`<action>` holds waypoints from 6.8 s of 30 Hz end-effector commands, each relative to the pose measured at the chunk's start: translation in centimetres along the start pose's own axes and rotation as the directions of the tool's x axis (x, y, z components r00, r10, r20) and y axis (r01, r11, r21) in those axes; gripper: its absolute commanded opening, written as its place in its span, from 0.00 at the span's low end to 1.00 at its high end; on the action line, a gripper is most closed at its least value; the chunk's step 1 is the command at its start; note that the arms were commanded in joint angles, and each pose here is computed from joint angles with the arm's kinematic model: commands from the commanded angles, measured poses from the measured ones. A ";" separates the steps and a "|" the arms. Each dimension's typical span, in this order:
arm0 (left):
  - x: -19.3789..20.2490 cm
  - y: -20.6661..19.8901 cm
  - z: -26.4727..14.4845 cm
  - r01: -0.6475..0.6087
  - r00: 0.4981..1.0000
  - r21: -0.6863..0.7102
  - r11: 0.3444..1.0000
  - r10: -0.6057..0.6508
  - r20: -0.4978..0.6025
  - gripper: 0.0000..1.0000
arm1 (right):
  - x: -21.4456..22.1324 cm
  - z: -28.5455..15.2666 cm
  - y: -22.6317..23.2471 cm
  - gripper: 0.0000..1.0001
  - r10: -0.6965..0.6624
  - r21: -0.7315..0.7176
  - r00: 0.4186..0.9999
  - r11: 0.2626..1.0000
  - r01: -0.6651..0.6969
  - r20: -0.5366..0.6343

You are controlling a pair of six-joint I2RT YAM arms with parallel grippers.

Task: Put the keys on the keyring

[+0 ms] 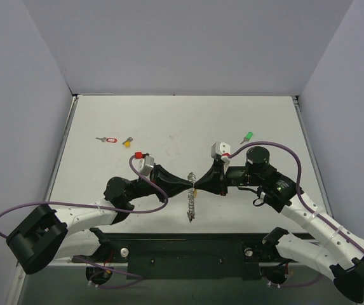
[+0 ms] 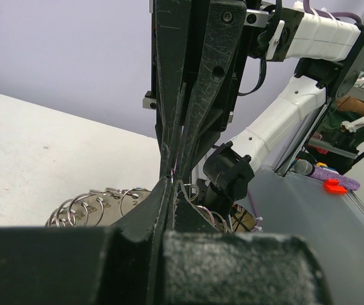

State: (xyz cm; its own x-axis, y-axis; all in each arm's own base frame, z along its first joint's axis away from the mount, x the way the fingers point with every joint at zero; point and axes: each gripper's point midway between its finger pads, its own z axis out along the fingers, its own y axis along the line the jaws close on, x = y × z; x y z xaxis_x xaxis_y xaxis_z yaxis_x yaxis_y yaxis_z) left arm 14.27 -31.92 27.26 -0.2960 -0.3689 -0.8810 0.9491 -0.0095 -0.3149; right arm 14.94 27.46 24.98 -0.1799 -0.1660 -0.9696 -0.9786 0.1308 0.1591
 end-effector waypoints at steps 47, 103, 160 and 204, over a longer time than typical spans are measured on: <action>5.0 -1.8 10.5 -0.298 0.940 0.157 0.941 0.318 -0.121 0.45 | 9.0 -16.5 0.6 0.00 -0.406 -0.275 0.521 0.909 0.312 -0.751; 11.5 -2.3 14.9 -0.249 0.949 0.130 0.960 0.268 -0.167 0.32 | 8.4 -14.9 -0.4 0.00 -0.244 -0.099 0.649 0.962 0.253 -0.721; 1.2 -3.5 8.4 -0.282 0.957 0.160 0.946 0.266 0.114 0.00 | 3.1 -10.6 3.4 0.50 0.099 0.006 0.976 0.995 -0.100 -0.195; -6.0 -4.3 5.8 -0.297 0.933 0.204 0.933 0.238 0.269 0.00 | 2.3 -5.3 -2.9 0.32 0.181 -0.021 0.983 0.983 -0.182 -0.037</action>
State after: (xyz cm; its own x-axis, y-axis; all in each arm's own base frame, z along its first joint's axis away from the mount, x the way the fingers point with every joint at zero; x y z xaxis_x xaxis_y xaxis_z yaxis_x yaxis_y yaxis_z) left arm 14.69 -37.90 25.14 -0.2569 -0.2773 -0.9258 0.9659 -0.0406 -0.2558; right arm 15.71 20.48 21.84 -0.3929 -0.2491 -0.8852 -0.9180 0.1624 0.3617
